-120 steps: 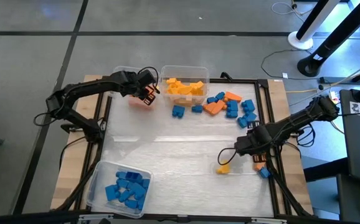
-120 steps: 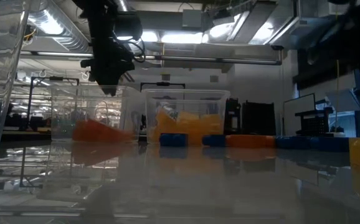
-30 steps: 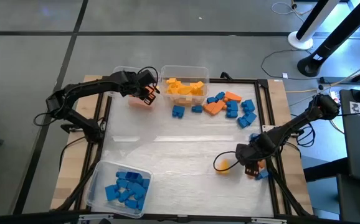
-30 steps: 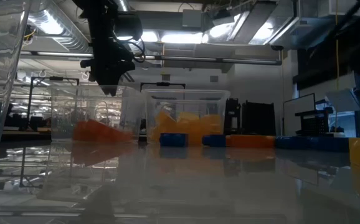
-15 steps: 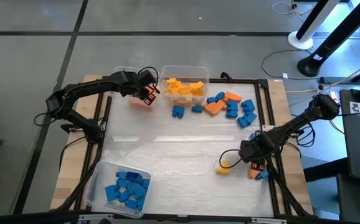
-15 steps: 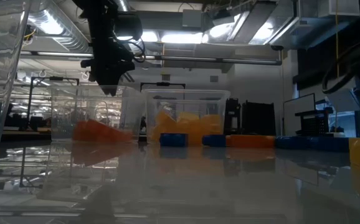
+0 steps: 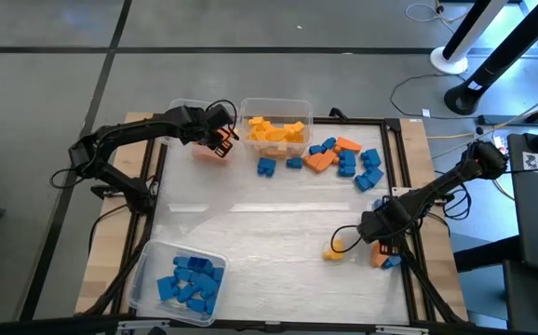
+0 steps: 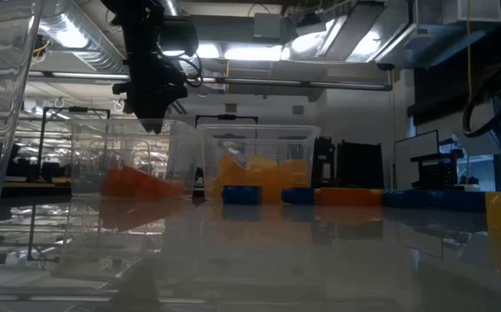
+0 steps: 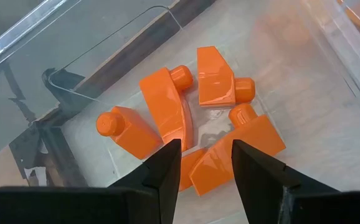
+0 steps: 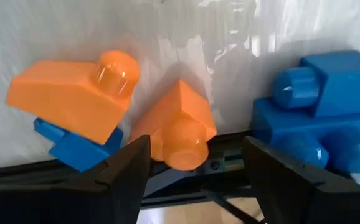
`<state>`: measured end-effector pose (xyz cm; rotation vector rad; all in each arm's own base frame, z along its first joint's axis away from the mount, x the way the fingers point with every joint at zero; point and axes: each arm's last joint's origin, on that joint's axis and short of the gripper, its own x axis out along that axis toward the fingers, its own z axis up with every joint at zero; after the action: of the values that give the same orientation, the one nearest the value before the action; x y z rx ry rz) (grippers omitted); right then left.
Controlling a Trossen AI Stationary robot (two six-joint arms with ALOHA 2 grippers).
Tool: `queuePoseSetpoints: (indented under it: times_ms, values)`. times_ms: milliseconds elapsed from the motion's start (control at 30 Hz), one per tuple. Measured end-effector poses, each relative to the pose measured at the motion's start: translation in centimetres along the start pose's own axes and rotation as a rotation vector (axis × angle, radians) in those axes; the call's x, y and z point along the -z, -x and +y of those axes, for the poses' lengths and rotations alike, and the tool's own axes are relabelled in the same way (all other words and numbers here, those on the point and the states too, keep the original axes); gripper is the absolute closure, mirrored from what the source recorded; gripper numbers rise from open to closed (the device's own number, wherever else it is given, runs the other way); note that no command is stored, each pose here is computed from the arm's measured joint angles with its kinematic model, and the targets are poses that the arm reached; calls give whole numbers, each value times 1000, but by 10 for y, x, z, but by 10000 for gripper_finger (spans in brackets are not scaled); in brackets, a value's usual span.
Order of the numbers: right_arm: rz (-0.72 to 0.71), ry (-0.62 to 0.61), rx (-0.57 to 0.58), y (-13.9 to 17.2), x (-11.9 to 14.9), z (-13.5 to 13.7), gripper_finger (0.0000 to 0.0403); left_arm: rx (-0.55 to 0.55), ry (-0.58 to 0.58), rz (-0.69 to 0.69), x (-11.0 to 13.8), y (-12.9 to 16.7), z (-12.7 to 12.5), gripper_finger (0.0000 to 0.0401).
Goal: Sort blocks
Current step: Put the orange game piece into the top left transparent bin
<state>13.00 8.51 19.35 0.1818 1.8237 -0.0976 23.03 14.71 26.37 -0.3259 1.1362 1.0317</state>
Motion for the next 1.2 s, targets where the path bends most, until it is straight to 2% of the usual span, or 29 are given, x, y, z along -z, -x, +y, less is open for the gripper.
queuePoseSetpoints:
  times_ms: [1033,1200]
  values:
    - [150,-3,60,-22,-14,8,150,0,5,0,0,0,0,269]
    - [152,-2,42,-24,-15,9,173,0,5,0,0,0,0,269]
